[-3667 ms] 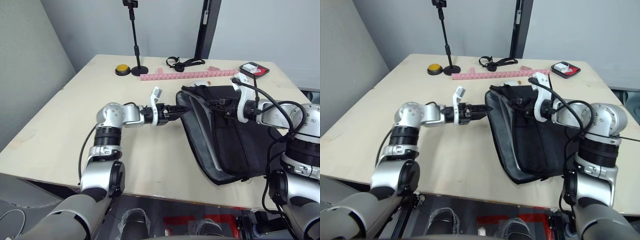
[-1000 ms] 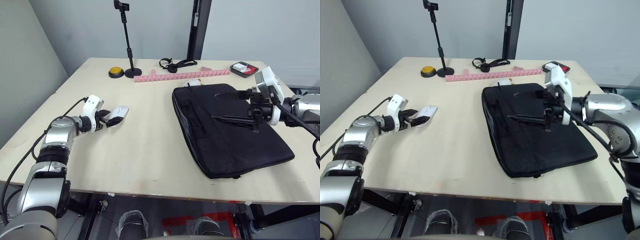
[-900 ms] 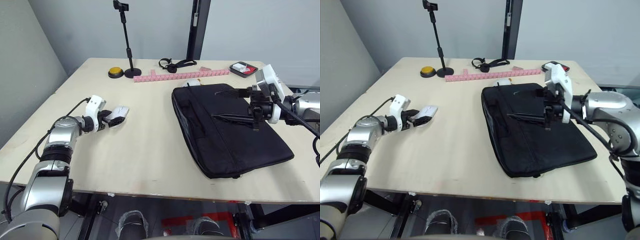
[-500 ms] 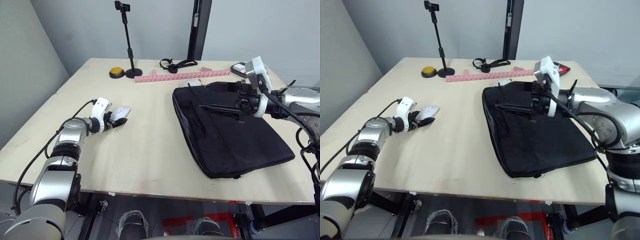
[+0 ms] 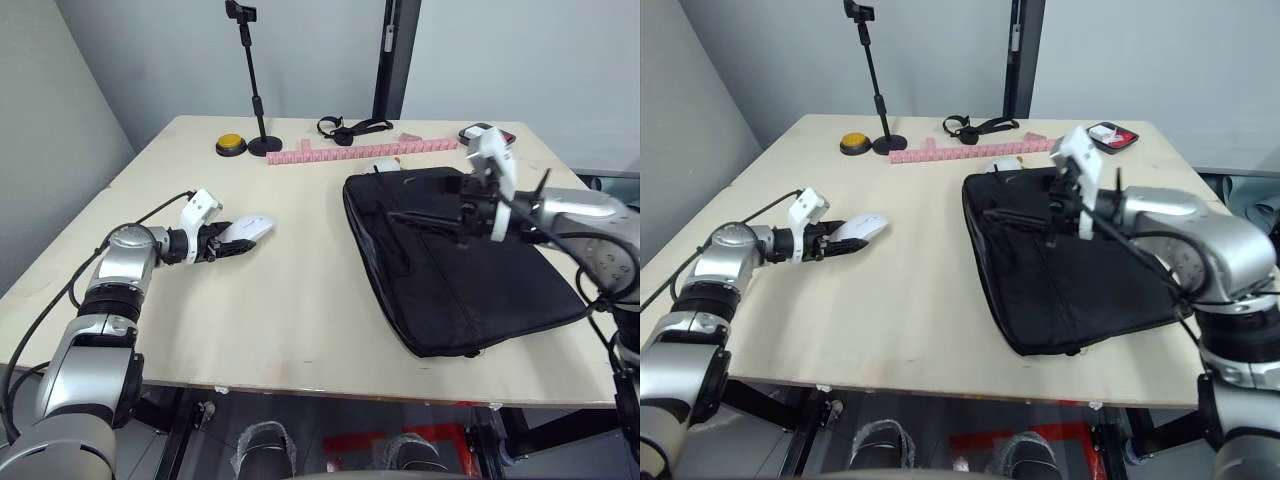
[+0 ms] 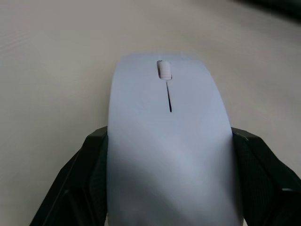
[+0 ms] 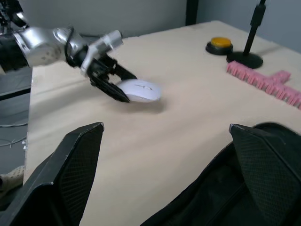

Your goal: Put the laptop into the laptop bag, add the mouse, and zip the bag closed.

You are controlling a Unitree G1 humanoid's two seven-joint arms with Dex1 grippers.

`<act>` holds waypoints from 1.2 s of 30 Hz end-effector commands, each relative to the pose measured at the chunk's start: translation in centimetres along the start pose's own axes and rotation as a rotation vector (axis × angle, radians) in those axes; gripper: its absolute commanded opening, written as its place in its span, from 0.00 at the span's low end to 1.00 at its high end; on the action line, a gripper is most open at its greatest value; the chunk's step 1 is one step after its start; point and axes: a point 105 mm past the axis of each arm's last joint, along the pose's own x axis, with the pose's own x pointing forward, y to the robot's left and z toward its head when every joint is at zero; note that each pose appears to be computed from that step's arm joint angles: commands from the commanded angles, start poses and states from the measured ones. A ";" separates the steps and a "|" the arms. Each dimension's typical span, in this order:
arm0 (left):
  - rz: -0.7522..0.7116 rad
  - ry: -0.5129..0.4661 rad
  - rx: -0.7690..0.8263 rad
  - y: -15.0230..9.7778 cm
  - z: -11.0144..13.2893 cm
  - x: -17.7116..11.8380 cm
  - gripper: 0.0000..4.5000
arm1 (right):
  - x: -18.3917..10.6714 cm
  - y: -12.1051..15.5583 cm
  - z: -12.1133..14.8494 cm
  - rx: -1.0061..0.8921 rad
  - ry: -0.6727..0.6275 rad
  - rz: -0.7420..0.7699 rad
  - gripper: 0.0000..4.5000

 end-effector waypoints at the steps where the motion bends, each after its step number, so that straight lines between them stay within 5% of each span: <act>1: -0.193 -0.027 0.104 -3.3 2.6 -0.6 0.64 | 1.6 -0.3 -1.2 -0.017 0.063 -0.090 1.00; 11: -0.407 -0.054 0.158 -8.2 5.3 -0.9 0.64 | 4.7 -4.0 -5.9 -0.022 0.260 -0.400 1.00; 21: -0.373 -0.069 0.171 -7.7 5.4 -0.5 0.64 | 6.2 -3.5 -9.7 -0.004 0.439 -0.490 1.00; 36: -0.357 -0.105 0.141 -7.2 5.4 0.2 0.64 | 6.7 -3.3 -9.6 -0.020 0.468 -0.491 1.00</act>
